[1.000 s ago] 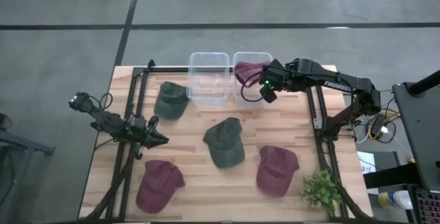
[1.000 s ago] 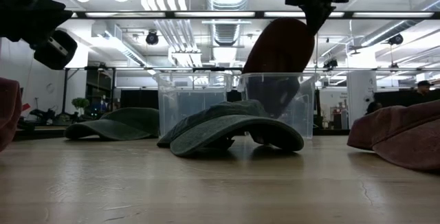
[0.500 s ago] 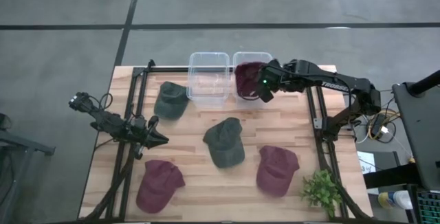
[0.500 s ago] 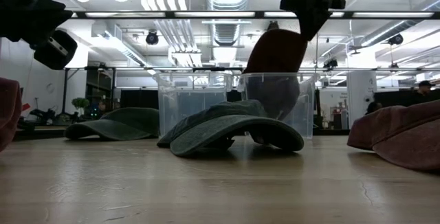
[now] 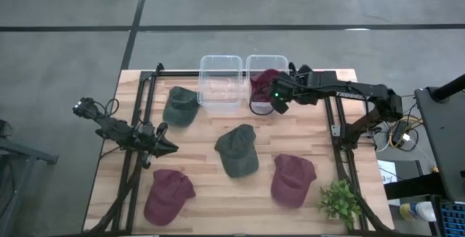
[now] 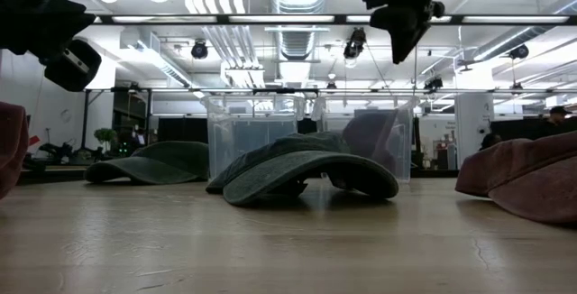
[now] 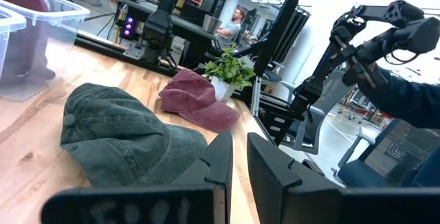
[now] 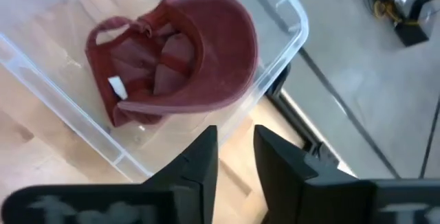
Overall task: Pick & Place hat
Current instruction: Put the right red cap into the right transparent bin
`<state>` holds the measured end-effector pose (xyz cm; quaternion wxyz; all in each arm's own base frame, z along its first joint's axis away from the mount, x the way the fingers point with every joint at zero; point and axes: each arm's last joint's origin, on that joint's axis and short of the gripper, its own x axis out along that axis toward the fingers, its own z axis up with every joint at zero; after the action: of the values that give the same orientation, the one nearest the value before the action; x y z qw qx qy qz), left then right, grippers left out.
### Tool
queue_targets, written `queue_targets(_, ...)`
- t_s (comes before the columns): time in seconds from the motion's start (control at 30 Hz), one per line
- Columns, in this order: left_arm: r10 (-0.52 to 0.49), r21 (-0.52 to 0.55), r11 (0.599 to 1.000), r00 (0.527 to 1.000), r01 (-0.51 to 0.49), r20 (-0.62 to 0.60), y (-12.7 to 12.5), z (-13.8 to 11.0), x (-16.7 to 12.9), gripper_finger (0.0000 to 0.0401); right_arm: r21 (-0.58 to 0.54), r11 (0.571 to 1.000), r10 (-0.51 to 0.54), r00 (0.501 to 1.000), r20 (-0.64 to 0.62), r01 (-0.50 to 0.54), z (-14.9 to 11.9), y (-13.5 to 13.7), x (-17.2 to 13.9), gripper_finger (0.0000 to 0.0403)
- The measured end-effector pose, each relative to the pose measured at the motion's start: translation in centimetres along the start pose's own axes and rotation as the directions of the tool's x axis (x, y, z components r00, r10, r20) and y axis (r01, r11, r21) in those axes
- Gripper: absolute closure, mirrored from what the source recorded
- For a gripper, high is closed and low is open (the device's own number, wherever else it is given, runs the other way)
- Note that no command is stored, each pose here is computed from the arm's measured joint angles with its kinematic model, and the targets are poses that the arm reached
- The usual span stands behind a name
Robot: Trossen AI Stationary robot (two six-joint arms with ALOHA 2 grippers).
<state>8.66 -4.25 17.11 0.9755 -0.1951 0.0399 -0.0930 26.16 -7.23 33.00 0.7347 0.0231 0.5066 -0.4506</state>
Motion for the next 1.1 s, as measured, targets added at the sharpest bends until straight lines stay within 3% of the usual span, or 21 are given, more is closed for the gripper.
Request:
queue_targets(0.27, 0.000, 0.000, 1.000, 1.000, 0.000, 0.000, 0.0, 0.0, 0.0, 0.0362, -0.001, 1.000, -0.016, 0.995, 0.095, 0.017, 1.5, -1.2, -2.6, 0.0356)
queue_targets(0.4, 0.000, 0.000, 1.000, 1.000, 0.000, 0.000, 0.0, 0.0, 0.0, 0.0362, -0.099, 0.988, 0.123, 0.990, 0.066, -0.117, 1.1, -1.6, -5.8, 0.0374)
queue_targets(0.53, 0.001, 0.017, 1.000, 1.000, -0.001, -0.002, 0.0, 0.0, 0.0, 0.0362, -0.185, 0.904, 0.373, 0.923, -0.100, -0.385, -0.7, -1.2, -9.3, 0.0391)
queue_targets(0.63, 0.003, 0.048, 0.999, 1.000, -0.003, -0.006, 0.0, -0.1, 0.1, 0.0362, -0.201, 0.766, 0.588, 0.792, -0.165, -0.611, -2.2, -0.2, -11.9, 0.0394)
queue_targets(0.7, 0.005, 0.052, 0.999, 1.000, -0.005, -0.007, 0.0, -0.1, 0.1, 0.0362, -0.216, 0.697, 0.661, 0.729, -0.176, -0.684, -3.3, 0.7, -13.7, 0.0394)
queue_targets(0.83, 0.006, 0.052, 0.999, 1.000, -0.006, -0.009, 0.0, -0.1, 0.1, 0.0362, -0.213, 0.666, 0.679, 0.699, -0.224, -0.715, -6.1, 2.4, -15.9, 0.0394)
queue_targets(1.1, 0.006, 0.050, 0.999, 1.000, -0.006, -0.007, 0.0, -0.1, 0.1, 0.0362, -0.186, 0.659, 0.680, 0.683, -0.269, -0.729, -11.3, 7.0, -18.2, 0.0394)
